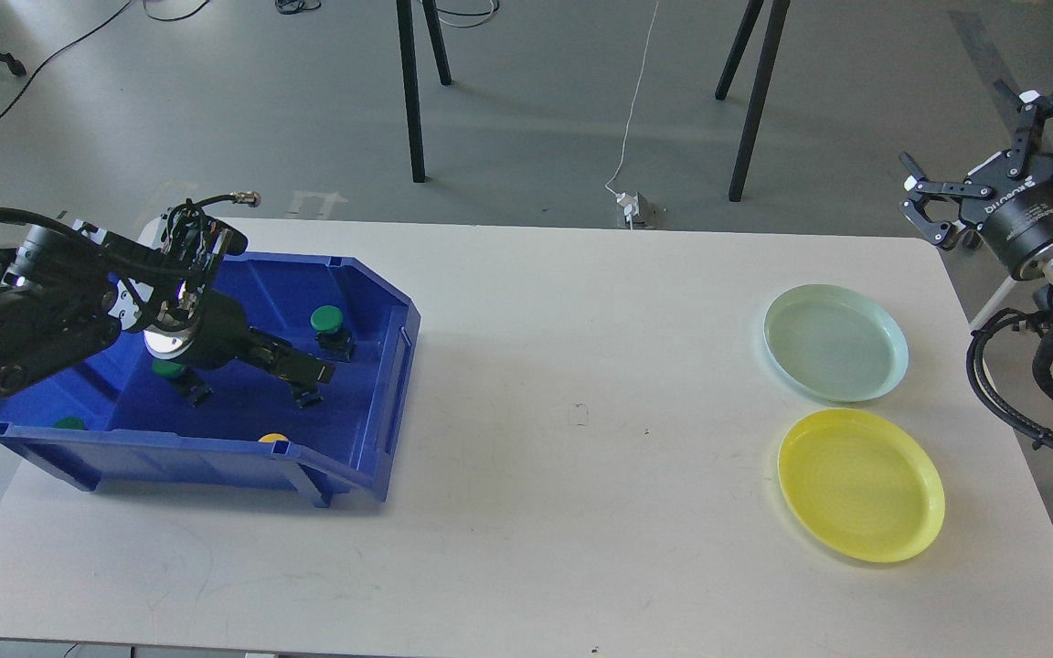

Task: Pass button and place on color plate
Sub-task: 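Lower the left gripper into the blue bin and grasp a yellow-topped button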

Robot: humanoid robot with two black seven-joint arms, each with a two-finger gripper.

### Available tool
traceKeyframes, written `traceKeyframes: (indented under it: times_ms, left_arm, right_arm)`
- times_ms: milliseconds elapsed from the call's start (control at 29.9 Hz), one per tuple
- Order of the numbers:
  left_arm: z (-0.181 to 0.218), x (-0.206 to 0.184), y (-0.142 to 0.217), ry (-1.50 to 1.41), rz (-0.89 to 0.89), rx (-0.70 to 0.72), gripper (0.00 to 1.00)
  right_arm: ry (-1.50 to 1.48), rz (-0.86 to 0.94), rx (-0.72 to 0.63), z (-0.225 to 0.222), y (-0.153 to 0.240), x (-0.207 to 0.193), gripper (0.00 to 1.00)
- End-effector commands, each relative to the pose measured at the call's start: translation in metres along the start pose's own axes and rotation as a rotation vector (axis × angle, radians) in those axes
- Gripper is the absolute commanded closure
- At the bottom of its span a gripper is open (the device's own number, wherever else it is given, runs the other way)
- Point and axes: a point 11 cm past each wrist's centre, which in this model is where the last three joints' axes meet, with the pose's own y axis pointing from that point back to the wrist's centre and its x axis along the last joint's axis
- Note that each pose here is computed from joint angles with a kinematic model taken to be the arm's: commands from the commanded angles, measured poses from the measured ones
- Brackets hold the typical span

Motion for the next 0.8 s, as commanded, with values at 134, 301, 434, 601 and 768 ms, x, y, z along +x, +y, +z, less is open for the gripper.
traceKeyframes:
  times_ms: [134,301,434,601,768]
  left_arm:
    - [0.006,-0.001,-0.011,-0.007,-0.012,-0.009,0.02]
    - [-0.004,-0.002,-0.01,-0.003,0.013,0.016,0.02]
    - [-0.005,-0.002,-0.011,-0.002,0.018,0.018,0.02]
    - [-0.003,0.001,-0.009,-0.001,0.023,0.014,0.03]
    - [-0.002,0.002,-0.005,0.0,0.022,0.007,0.03]
  right_arm:
    - [-0.009,-0.014,-0.004,0.003,0.001,-0.004,0.01]
    - [-0.019,-0.035,-0.014,0.009,0.001,-0.01,0.01]
    - [-0.019,-0.034,-0.014,0.009,0.001,-0.01,0.01]
    - [-0.02,-0.029,-0.017,0.011,0.003,-0.008,0.01]
    - [-0.022,-0.024,-0.021,0.012,0.004,-0.006,0.01]
